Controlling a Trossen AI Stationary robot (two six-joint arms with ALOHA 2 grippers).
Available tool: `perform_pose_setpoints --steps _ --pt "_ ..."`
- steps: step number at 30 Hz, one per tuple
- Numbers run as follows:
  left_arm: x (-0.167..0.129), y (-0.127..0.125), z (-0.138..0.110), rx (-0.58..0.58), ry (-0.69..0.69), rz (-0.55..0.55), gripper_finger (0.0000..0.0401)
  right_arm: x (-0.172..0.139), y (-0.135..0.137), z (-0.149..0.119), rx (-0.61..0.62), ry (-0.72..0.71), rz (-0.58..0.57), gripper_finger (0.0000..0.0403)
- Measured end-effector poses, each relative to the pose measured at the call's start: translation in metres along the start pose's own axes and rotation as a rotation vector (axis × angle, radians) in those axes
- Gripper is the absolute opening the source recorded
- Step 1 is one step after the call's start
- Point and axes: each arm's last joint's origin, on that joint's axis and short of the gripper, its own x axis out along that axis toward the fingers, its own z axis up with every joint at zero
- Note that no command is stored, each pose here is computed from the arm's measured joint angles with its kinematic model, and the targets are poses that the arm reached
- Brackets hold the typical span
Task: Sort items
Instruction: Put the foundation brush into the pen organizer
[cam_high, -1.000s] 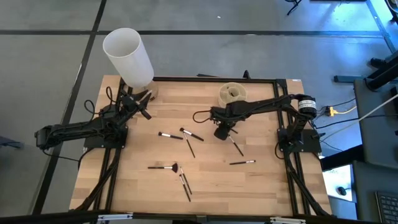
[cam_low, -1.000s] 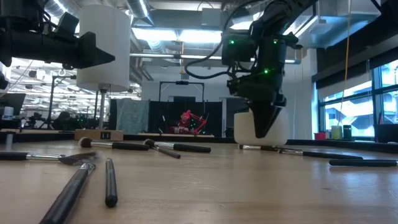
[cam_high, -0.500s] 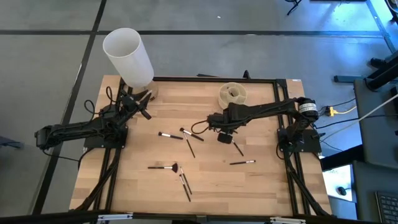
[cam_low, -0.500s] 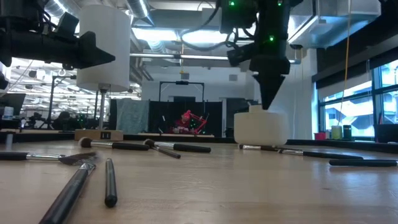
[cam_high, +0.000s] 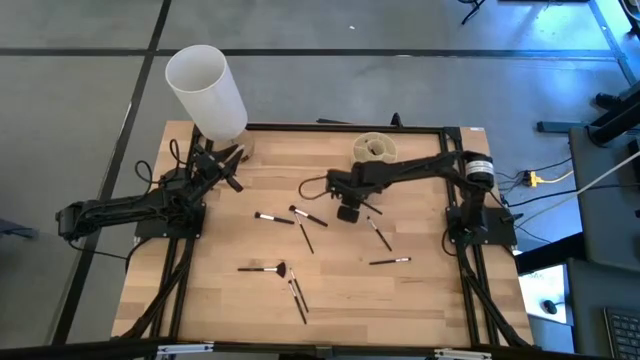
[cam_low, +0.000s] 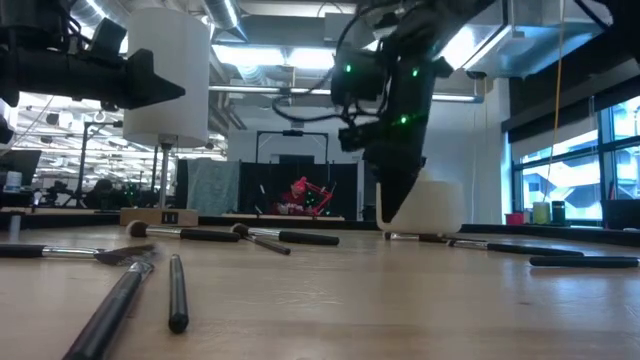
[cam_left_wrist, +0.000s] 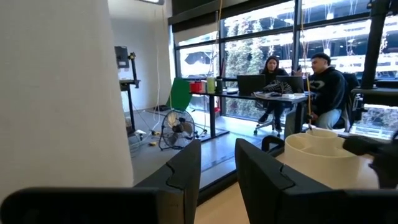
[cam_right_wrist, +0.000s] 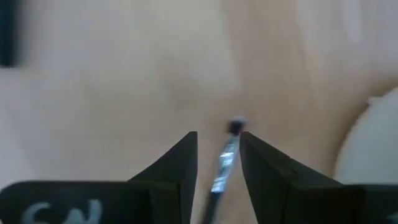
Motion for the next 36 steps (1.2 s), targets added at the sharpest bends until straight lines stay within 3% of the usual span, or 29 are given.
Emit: perform_pose_setpoints --steps 8,13,17,25,36 --pt "0.0 0.0 0.001 0.006 -0.008 0.003 0.0095 0.021 -0.015 0.003 -0.017 0.026 -0.022 0.0167" --pt "0.0 0.0 0.001 0.005 -0.007 0.003 0.0095 0.031 -0.013 0.003 -0.017 0.049 -0.01 0.0166" --pt "0.0 0.0 0.001 0.004 -0.009 -0.018 0.0095 0.03 -0.011 0.003 -0.012 0.049 0.002 0.0134" --pt "0.0 -0.001 0.001 0.003 -0.01 -0.023 0.0095 0.029 -0.006 0.002 0.008 0.058 0.077 0.001" --pt "0.0 -0.001 0.001 0.004 -0.01 -0.023 0.0095 0.006 -0.009 0.012 0.02 0.129 0.048 0.0007"
